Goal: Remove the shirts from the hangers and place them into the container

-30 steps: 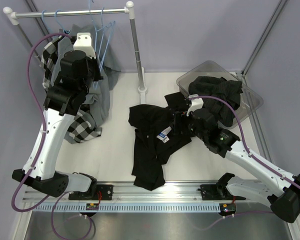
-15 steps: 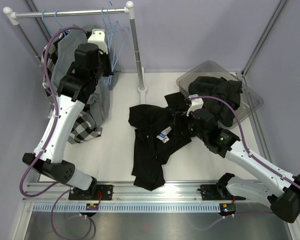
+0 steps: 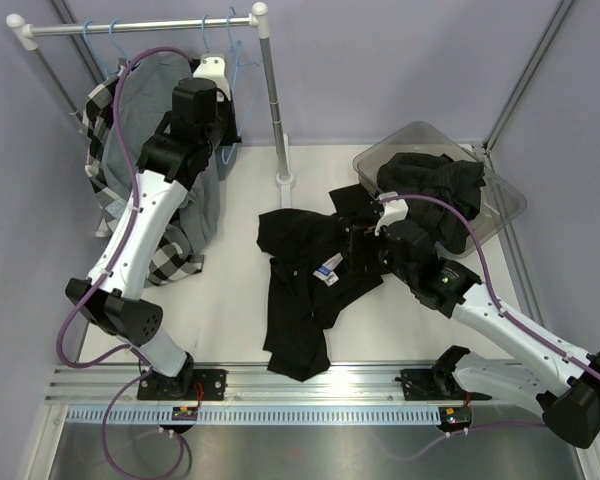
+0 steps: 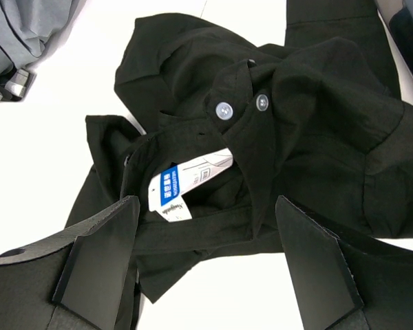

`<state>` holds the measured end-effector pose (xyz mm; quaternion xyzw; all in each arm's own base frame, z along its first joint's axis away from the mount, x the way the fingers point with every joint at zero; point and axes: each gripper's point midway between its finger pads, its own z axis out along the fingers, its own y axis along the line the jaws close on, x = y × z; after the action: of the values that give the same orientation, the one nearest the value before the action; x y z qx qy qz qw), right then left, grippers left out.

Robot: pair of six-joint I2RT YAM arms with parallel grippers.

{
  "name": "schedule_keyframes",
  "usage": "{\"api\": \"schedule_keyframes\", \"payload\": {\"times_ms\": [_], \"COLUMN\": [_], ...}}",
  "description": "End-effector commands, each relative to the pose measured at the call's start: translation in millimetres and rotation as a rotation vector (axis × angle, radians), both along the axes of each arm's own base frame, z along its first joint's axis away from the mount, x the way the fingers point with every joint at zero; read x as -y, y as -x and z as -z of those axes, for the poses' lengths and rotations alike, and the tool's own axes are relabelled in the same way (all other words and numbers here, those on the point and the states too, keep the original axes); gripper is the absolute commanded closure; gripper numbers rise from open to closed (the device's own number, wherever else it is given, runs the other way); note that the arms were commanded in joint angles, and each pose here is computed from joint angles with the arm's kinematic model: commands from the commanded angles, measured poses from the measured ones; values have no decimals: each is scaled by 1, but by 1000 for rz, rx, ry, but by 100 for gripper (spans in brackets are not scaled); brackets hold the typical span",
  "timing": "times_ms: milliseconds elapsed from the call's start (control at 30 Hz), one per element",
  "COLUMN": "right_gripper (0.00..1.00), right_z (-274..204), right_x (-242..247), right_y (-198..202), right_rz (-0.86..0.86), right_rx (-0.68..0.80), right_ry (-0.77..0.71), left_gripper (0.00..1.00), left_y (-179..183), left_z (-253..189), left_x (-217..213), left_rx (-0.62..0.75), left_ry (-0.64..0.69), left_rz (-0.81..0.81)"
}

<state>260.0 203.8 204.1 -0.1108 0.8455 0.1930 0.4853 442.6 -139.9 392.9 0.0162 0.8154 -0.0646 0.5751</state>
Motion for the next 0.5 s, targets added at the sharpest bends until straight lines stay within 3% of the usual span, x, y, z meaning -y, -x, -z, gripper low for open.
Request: {"api": "schedule_keyframes", "payload": {"times_ms": [0, 100, 133, 200, 233, 267, 467], "right_gripper": [10, 11, 10, 9, 8, 7, 1], "right_z": [-8, -8, -7, -7, -4, -4, 21], "right_x": [2, 4, 4, 5, 6, 6, 2], "right_y": [3, 2, 1, -1, -2, -4, -21], "right_rz": [6, 9, 13, 26, 36, 44, 148], "right_rx": [28, 32, 30, 30, 25, 22, -73], "right_ry": [-14, -6, -4, 3, 10, 12, 45], "left_gripper": [94, 80, 68, 57, 45, 38, 7], "left_y": [-2, 7, 9, 17, 25, 29, 74], "left_z": [-14, -14, -15, -23, -33, -37, -65], "left_x": [-5, -11, -12, -12, -15, -15, -29], "left_rx": [56, 58, 60, 76, 101, 109, 181], "left_ry": [42, 37, 30, 30, 35, 40, 83], "left_rz": [-33, -46, -45, -24, -16, -10, 8]}}
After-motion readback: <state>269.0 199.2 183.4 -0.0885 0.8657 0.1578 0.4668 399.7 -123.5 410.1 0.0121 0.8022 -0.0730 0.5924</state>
